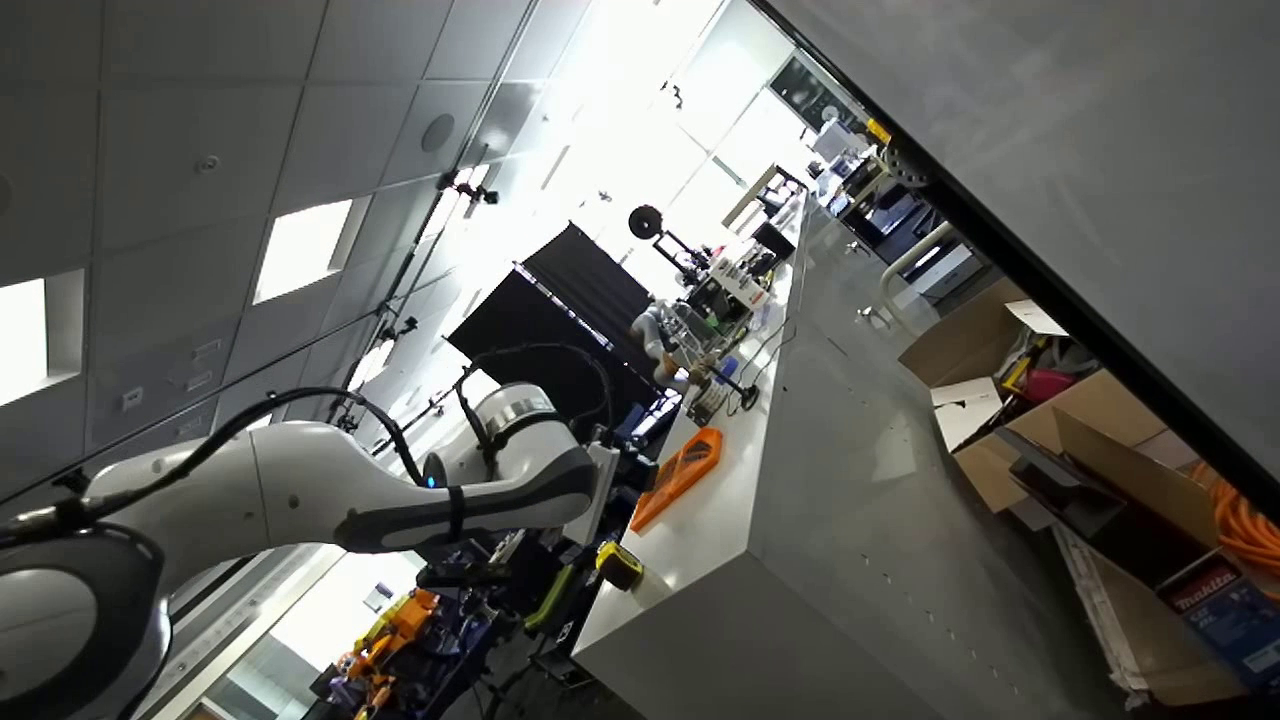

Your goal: Pick up the duster from the table, rub the white board and put the duster back to the table

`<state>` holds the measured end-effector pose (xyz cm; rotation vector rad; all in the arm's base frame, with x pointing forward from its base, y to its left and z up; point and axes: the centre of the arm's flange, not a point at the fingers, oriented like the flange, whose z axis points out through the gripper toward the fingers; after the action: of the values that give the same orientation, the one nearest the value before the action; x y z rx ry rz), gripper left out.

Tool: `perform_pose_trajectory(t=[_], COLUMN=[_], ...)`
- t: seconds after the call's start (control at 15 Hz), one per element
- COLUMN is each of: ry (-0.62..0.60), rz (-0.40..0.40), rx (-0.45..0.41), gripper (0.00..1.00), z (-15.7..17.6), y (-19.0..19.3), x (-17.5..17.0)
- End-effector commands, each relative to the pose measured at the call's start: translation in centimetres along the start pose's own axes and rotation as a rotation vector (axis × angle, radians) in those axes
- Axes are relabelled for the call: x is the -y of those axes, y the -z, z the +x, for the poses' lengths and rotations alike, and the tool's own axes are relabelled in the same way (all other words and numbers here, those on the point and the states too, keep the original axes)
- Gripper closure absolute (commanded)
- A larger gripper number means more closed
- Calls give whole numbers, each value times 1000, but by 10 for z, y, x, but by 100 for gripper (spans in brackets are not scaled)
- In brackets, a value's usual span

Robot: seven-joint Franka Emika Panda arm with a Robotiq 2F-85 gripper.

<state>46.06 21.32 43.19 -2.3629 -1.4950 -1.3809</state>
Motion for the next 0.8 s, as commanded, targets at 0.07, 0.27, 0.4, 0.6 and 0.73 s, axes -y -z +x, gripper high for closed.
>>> perform_pose_trajectory(t=[0.07,0.27,0.4,0.6,0.73], ry=[-3,61,55,50,66], rz=[145,128,131,113,107], rx=[18,127,98,121,115], gripper=[70,20,37,20,5], z=[-1,-20,-45,-60,-55], y=[-10,-8,-38,-34,-31], x=[-3,6,42,30,33])
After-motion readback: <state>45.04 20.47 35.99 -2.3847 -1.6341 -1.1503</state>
